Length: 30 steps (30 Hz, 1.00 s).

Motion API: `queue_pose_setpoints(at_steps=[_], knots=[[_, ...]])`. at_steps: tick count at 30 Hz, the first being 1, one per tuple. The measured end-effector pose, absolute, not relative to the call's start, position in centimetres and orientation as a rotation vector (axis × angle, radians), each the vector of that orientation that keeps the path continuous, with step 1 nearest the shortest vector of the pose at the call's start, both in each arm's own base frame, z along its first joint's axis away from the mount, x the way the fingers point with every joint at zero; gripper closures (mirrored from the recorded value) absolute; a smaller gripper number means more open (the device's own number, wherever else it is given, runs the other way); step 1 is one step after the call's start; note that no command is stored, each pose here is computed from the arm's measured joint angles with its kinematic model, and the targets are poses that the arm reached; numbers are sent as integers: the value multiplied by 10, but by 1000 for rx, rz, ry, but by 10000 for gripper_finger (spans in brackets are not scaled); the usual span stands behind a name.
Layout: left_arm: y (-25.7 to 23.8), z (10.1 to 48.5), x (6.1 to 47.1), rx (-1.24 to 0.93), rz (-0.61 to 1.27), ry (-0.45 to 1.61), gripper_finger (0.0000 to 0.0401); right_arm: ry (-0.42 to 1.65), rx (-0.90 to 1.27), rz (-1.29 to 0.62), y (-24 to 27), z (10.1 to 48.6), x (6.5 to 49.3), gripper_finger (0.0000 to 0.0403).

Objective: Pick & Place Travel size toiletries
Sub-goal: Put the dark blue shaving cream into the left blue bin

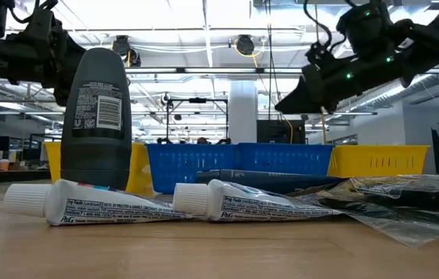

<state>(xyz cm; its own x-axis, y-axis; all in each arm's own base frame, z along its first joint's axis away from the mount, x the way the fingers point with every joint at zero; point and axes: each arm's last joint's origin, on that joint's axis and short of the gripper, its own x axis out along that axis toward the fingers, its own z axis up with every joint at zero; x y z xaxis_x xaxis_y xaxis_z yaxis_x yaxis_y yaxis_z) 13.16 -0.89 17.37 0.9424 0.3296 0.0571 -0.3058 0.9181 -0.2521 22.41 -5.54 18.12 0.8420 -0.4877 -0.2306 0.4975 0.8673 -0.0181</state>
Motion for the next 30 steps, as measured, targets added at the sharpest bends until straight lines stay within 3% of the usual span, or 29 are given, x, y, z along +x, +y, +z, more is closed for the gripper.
queue_pose_setpoints(at_steps=[30], knots=[[-9, 174, 132, -260, 320, -102, 173, 340, 74, -607, -70, 155, 230, 190]])
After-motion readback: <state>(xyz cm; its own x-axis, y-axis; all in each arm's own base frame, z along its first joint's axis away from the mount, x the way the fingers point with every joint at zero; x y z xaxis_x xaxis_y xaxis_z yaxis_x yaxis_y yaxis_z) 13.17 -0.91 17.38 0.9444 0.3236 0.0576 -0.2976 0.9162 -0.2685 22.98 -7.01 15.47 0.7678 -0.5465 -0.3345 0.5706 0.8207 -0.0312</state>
